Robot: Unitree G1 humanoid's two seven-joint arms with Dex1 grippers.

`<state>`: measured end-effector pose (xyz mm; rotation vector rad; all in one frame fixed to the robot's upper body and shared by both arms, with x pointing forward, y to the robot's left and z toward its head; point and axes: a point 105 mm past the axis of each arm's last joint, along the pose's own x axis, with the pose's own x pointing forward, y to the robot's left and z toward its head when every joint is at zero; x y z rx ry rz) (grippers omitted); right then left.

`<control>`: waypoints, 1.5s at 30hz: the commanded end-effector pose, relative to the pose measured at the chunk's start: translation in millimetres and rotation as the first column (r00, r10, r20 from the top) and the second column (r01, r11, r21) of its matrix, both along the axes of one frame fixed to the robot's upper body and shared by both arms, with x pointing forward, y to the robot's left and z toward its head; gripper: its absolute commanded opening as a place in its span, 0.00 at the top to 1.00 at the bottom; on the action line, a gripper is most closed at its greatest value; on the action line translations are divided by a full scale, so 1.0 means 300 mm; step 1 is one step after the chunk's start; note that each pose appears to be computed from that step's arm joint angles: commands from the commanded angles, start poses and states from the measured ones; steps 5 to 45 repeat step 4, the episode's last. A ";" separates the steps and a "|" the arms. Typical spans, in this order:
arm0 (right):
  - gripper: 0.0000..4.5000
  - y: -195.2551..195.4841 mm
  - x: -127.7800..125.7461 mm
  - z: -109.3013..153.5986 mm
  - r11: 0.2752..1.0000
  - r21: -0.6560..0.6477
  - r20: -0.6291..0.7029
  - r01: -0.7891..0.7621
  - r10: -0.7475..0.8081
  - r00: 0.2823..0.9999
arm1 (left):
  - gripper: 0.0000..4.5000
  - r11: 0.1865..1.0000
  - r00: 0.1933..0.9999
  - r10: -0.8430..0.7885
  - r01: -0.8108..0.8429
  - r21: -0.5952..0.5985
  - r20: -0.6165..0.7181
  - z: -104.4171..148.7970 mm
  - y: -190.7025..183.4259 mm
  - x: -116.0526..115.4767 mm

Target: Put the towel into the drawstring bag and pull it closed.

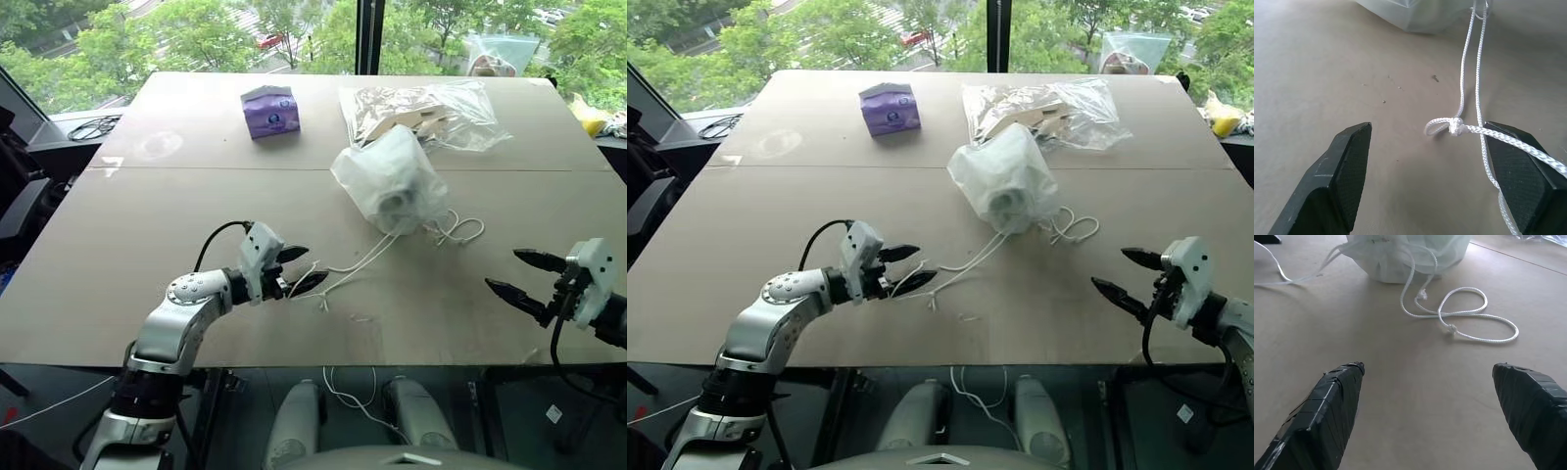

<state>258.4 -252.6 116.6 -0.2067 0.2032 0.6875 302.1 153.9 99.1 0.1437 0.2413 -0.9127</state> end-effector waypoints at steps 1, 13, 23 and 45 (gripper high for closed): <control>0.00 -0.021 0.003 0.050 1.000 -0.020 0.072 0.016 -0.014 0.997 | 0.17 0.999 0.999 0.028 -0.028 0.032 0.026 -0.002 0.053 0.002; 0.00 -0.023 0.005 0.055 1.000 -0.014 0.085 0.022 -0.020 0.996 | 0.17 0.998 0.998 0.027 -0.029 0.050 0.050 -0.009 0.065 0.007; 0.00 -0.023 0.005 0.055 1.000 -0.014 0.085 0.022 -0.020 0.996 | 0.17 0.998 0.998 0.027 -0.029 0.050 0.050 -0.009 0.065 0.007; 0.00 -0.023 0.005 0.055 1.000 -0.014 0.085 0.022 -0.020 0.996 | 0.17 0.998 0.998 0.027 -0.029 0.050 0.050 -0.009 0.065 0.007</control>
